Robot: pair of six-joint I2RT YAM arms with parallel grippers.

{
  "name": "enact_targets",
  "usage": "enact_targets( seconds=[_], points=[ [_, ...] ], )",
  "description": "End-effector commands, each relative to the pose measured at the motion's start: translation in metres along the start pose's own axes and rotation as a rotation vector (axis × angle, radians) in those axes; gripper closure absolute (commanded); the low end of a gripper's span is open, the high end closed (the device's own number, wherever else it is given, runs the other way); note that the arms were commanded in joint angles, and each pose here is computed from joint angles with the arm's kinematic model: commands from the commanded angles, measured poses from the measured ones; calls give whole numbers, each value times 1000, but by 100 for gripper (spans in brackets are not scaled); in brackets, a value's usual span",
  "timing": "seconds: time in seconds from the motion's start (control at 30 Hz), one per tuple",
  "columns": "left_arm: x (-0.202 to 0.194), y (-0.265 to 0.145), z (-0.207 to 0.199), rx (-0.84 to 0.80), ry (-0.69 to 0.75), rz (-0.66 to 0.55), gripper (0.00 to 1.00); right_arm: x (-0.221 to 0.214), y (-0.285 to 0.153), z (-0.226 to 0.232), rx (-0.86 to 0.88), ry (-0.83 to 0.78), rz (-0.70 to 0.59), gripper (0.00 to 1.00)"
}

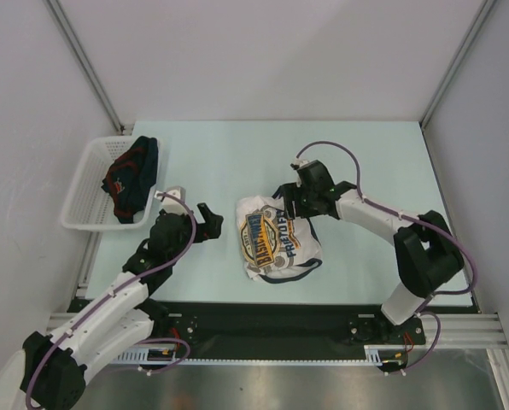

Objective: Fold and stack the tank tops

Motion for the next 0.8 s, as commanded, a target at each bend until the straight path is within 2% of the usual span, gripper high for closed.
enact_targets(
  seconds=[0.0, 0.03, 0.07, 0.1, 0.13, 0.27, 0.3, 0.37, 0.4, 0.47, 0.5, 0.53, 0.6, 0.63, 0.7, 0.77],
  points=[
    [8, -1, -6, -50, 31, -50, 3, 30, 14, 7, -66, -110, -100, 31],
    [8, -2, -5, -43, 34, -56, 3, 31, 17, 11, -66, -130, -92, 38],
    [9, -2, -4, -36, 32, -60, 3, 40, 25, 16, -62, -140, -95, 52],
    [9, -2, -2, -25, 33, -61, 3, 44, 26, 21, -52, -148, -94, 91],
    [11, -4, -2, -15, 28, -72, 3, 50, 25, 28, -32, -160, -104, 100],
    [14, -11, 10, 76, -2, -127, 3, 101, -22, 97, 160, -268, -258, 100],
    [15, -15, 12, 79, -8, -146, 3, 137, -62, 114, 199, -269, -357, 100],
    [16, -19, 15, 86, -20, -167, 3, 178, -107, 106, 197, -218, -468, 100],
    [16, -22, 16, 86, -25, -184, 3, 211, -163, 108, 243, -194, -589, 100],
    [17, -23, 17, 87, -30, -195, 3, 237, -218, 92, 298, -96, -709, 100],
    [17, -24, 17, 86, -31, -200, 3, 249, -262, 73, 326, -63, -826, 100],
    [18, -24, 17, 87, -31, -201, 3, 252, -282, 62, 324, -30, -883, 100],
    [18, -24, 17, 99, -32, -196, 3, 257, -309, 34, 272, 70, -989, 100],
    [18, -23, 18, 103, -33, -195, 3, 249, -313, 24, 240, 109, -990, 100],
    [18, -23, 18, 106, -31, -190, 3, 241, -301, 4, 184, 197, -949, 100],
    [18, -23, 17, 103, -33, -191, 3, 229, -262, 7, 215, 186, -826, 100]
  ],
)
Point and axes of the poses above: each gripper's point midway between its finger pads, its own y axis out along the fingers, its own z axis along the line the jaws close on, x = y × z, the point moved 7 cm from there along -y, back along the fingers, and after that the axes turned 1 degree about -y, right-handed, at the moved point
